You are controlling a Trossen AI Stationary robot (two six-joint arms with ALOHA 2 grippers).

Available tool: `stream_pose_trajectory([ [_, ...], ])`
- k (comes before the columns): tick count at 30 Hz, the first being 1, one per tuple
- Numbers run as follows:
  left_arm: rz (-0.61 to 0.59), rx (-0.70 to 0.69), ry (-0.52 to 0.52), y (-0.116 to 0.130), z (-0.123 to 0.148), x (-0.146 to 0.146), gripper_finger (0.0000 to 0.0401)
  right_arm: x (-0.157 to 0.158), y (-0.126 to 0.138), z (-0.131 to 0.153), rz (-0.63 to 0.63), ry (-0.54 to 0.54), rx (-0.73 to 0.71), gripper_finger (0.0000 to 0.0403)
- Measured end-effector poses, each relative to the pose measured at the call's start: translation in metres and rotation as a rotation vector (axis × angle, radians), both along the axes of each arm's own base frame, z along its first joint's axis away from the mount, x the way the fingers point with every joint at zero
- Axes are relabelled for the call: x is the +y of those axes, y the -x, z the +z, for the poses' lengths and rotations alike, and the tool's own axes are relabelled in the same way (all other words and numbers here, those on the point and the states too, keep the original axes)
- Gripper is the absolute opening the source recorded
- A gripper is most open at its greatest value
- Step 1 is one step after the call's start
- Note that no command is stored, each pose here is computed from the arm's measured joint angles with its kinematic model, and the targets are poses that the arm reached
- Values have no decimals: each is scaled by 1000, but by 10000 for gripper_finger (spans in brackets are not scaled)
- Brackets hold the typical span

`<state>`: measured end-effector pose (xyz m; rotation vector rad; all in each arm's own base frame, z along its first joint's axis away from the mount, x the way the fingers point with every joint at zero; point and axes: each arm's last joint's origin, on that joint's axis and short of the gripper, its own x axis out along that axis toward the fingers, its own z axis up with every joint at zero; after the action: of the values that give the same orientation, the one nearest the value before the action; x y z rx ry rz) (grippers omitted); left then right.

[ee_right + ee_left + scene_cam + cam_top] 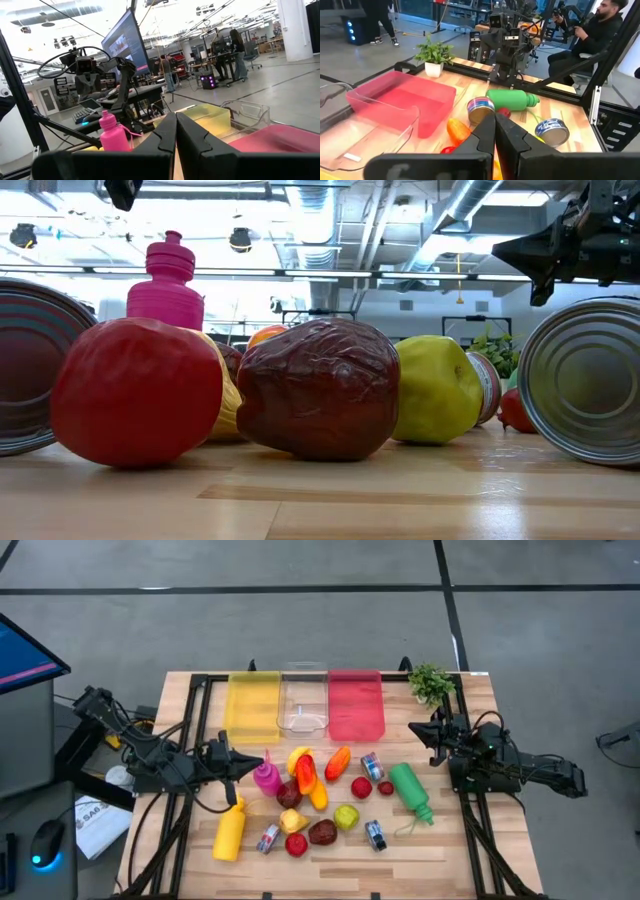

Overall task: Pick & Place Food Item
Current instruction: Put the pink tumbler into the yellow bin

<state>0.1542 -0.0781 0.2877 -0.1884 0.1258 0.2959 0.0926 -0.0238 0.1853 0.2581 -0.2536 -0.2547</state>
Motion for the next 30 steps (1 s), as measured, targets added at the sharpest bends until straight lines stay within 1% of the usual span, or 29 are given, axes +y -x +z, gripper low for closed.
stream_pose_trajectory([
  [6, 2, 1, 0, 0, 0, 0, 8, 0, -1, -3, -1, -6, 36, 6],
  [11, 2, 5, -3, 0, -1, 0, 36, 0, -1, -5, -1, -11, 53, 6],
  [16, 2, 23, -15, 0, -2, 1, 90, 0, -1, -5, 0, -11, 51, 6],
  [25, 2, 30, -20, 0, -3, 1, 209, 0, -1, -6, -1, -11, 58, 6],
  [30, 2, 30, -21, 0, -3, 1, 262, 0, -1, -6, -1, -12, 58, 6],
])
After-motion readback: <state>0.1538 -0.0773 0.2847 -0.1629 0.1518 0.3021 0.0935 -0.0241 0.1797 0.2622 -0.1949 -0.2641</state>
